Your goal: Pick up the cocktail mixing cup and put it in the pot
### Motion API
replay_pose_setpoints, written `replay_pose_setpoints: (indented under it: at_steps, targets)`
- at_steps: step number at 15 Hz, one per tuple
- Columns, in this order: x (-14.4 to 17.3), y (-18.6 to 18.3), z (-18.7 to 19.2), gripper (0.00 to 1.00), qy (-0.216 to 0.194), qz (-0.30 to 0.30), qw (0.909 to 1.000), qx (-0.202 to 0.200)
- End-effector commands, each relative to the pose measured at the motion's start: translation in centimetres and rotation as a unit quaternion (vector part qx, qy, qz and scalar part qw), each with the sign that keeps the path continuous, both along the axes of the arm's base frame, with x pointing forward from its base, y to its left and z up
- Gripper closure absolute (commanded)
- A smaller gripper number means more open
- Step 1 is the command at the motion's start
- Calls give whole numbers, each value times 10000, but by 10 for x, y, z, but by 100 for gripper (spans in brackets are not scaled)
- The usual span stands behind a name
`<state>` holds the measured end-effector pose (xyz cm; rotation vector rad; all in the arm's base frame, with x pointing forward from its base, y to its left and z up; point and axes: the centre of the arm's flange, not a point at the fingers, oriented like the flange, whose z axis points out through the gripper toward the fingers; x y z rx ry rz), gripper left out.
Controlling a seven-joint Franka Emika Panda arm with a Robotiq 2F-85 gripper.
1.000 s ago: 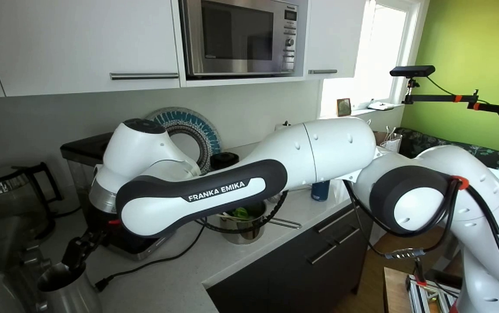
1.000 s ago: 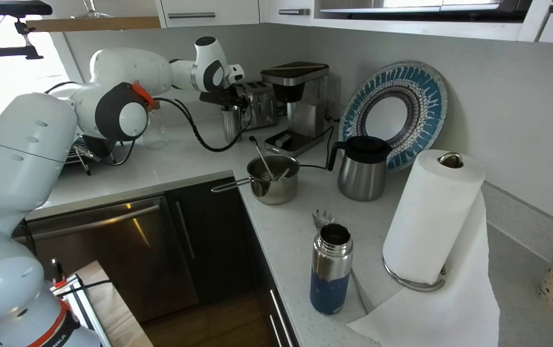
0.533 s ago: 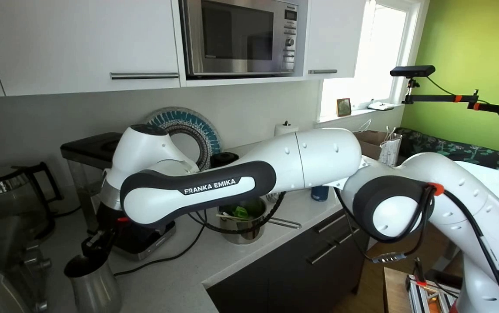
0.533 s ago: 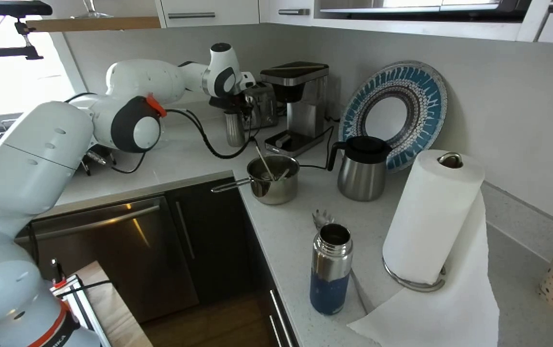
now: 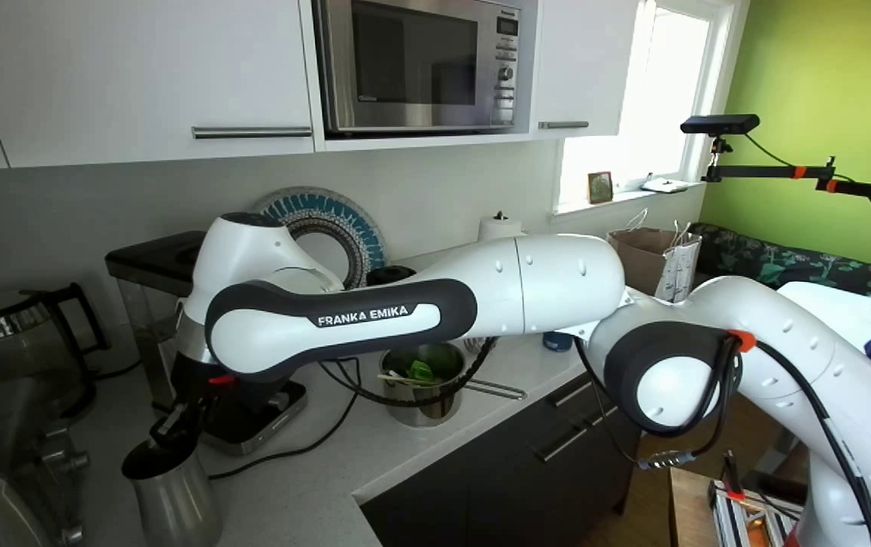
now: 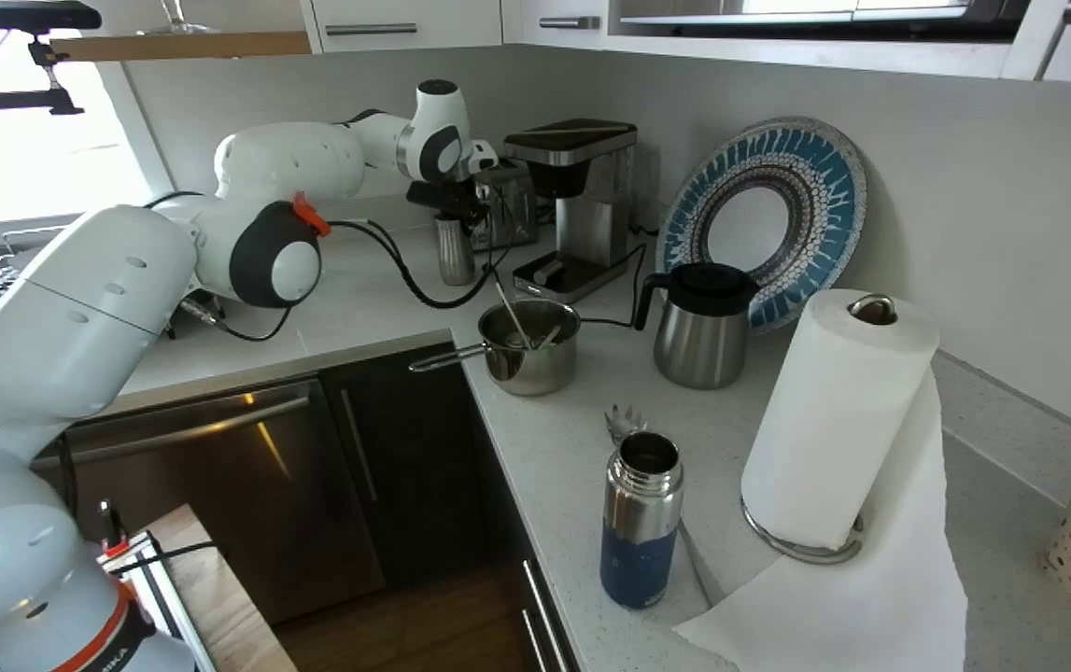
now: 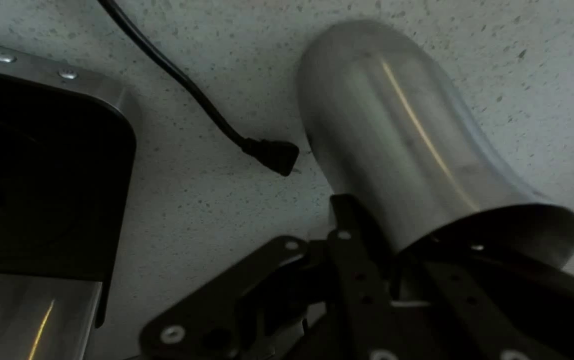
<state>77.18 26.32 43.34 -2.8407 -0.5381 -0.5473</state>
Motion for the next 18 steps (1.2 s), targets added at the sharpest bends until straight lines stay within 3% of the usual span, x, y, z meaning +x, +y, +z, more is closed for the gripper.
replay_pose_setpoints:
  at_steps: [1,4,6,9,10,14,15,18]
  targets:
    - [-18,14,44,97,130,212,9994,-240]
    - [-54,18,81,97,-119,-92,9980,-612]
    - [-84,18,108,97,-350,-649,9933,-892]
    - [-121,10,137,97,-814,-1465,9830,-753]
    - [-56,26,142,88,-687,-1013,9903,-659]
    - [-71,23,161,88,-744,-1336,9862,-638]
    - [-70,22,158,97,-739,-1347,9860,-649]
    - [-121,6,180,97,-630,-1851,9795,-491]
